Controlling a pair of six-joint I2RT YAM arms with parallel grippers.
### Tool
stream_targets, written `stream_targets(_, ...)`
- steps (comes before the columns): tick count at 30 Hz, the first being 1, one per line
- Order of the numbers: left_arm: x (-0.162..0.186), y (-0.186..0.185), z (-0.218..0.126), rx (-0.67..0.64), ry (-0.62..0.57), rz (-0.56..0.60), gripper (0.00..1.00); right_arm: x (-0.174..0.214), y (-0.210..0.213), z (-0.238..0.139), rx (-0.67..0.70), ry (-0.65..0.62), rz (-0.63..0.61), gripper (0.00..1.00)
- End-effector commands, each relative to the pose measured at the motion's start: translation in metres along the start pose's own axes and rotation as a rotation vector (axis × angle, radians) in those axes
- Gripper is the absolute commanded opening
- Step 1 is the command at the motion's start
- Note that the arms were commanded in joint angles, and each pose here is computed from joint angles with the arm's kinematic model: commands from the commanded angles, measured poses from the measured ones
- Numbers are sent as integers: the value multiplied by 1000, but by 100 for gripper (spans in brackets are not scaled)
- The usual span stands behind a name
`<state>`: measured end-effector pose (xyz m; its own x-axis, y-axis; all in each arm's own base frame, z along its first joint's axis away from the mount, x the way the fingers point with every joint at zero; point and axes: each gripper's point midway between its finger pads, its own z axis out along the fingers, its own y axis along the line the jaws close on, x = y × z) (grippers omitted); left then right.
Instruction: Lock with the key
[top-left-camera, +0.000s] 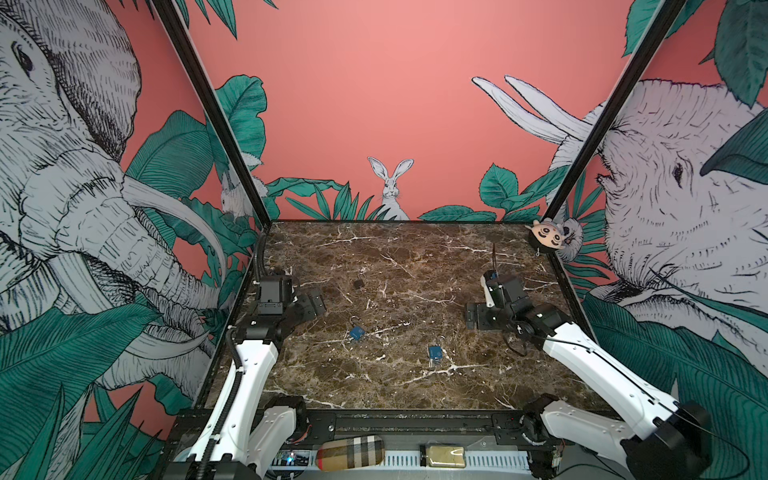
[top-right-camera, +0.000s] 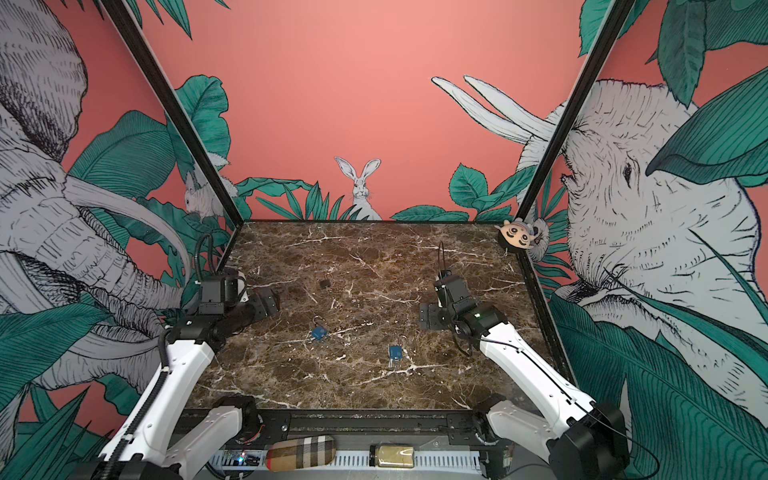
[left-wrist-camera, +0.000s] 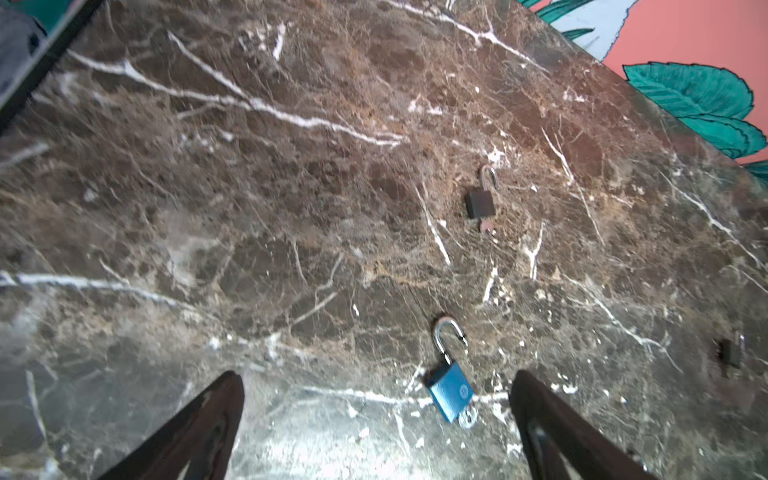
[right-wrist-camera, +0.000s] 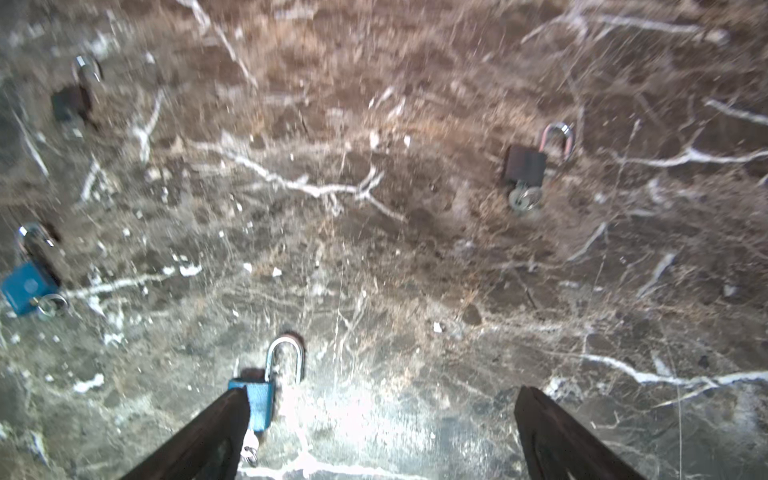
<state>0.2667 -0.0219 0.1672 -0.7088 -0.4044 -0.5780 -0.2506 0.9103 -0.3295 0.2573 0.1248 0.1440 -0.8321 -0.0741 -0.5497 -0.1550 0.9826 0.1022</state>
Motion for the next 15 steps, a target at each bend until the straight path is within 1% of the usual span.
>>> stream_targets(1,5,4,-7,-31,36,-5,99,21,11,5,-19,103,-53,99)
stream_targets(4,8,13,-11,-126,145,43,100,37,22,12,-15,189,-118,99)
stream_targets(6,16,19,-10,-175,230,39,99,44,26,15,21,222,-179,99)
stream_targets(8,24,18,-4,-174,287,22,99,45,33,16,28,218,-208,99)
stream_targets(11,44,11,3,-139,386,-39,98,44,44,17,-12,217,-208,99)
stream_targets(13,56,4,6,-114,444,-62,99,42,48,15,-24,210,-204,99)
stream_targets(15,67,-5,6,-116,486,-54,99,37,51,13,-39,195,-188,99)
